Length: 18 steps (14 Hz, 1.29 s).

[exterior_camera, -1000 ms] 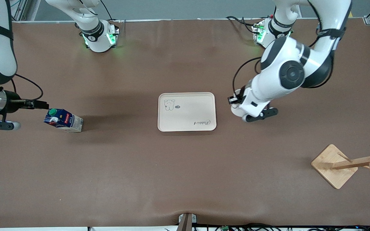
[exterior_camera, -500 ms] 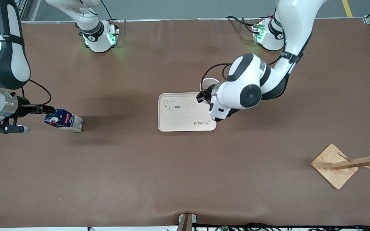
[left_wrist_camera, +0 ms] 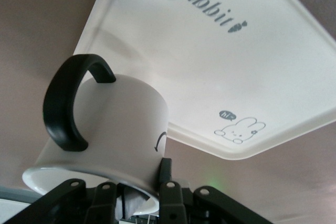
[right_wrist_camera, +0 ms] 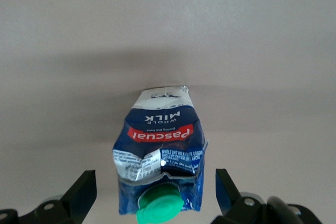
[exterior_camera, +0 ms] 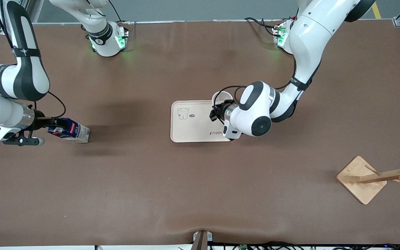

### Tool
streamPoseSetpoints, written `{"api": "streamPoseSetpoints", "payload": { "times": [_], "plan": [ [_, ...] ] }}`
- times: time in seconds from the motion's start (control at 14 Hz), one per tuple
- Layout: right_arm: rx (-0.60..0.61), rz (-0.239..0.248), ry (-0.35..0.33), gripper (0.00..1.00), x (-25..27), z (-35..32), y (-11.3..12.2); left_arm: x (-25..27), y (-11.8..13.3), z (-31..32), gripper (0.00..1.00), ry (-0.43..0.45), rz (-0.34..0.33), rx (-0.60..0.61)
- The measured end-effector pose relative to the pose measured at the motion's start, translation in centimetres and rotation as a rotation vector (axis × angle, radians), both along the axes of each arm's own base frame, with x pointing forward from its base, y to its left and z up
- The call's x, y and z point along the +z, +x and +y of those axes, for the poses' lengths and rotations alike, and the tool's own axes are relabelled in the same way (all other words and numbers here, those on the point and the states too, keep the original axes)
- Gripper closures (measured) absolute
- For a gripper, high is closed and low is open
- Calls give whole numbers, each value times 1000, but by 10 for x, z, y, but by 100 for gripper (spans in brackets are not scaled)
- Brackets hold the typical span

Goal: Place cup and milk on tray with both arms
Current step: 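Lower the mug onto the tray while the right gripper grasps the milk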

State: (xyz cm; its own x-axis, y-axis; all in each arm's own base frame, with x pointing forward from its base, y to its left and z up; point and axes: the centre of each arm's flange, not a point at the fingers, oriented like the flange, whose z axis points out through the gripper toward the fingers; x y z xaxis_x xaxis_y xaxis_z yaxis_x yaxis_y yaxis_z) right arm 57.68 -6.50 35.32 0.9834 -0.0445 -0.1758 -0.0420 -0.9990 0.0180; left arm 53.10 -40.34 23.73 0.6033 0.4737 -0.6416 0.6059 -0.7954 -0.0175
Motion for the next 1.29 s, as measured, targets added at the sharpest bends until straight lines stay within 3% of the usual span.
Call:
{"api": "streamPoseSetpoints", "payload": {
  "times": [0.43, 0.57, 0.71, 0.79, 0.93, 1.29],
  "plan": [
    [1, -28, -3, 0, -22, 0, -6, -25, 2, -3, 92, 1, 17, 12],
    [1, -30, -3, 6, -26, 0, -7, -28, 0, -5, 91, 2, 20, 10],
    [1, -26, -4, 28, -27, 0, -7, -32, 2, -5, 78, 2, 14, 19],
    [1, -25, -4, 32, -26, -1, -7, -34, 2, -4, 78, 2, 14, 21],
    [1, -9, -3, 33, -26, -1, -9, -34, 3, -4, 64, 3, 12, 23],
    [0, 75, 5, 33, -18, 0, -13, 16, 38, -8, 13, -39, -68, 71]
  ]
}}
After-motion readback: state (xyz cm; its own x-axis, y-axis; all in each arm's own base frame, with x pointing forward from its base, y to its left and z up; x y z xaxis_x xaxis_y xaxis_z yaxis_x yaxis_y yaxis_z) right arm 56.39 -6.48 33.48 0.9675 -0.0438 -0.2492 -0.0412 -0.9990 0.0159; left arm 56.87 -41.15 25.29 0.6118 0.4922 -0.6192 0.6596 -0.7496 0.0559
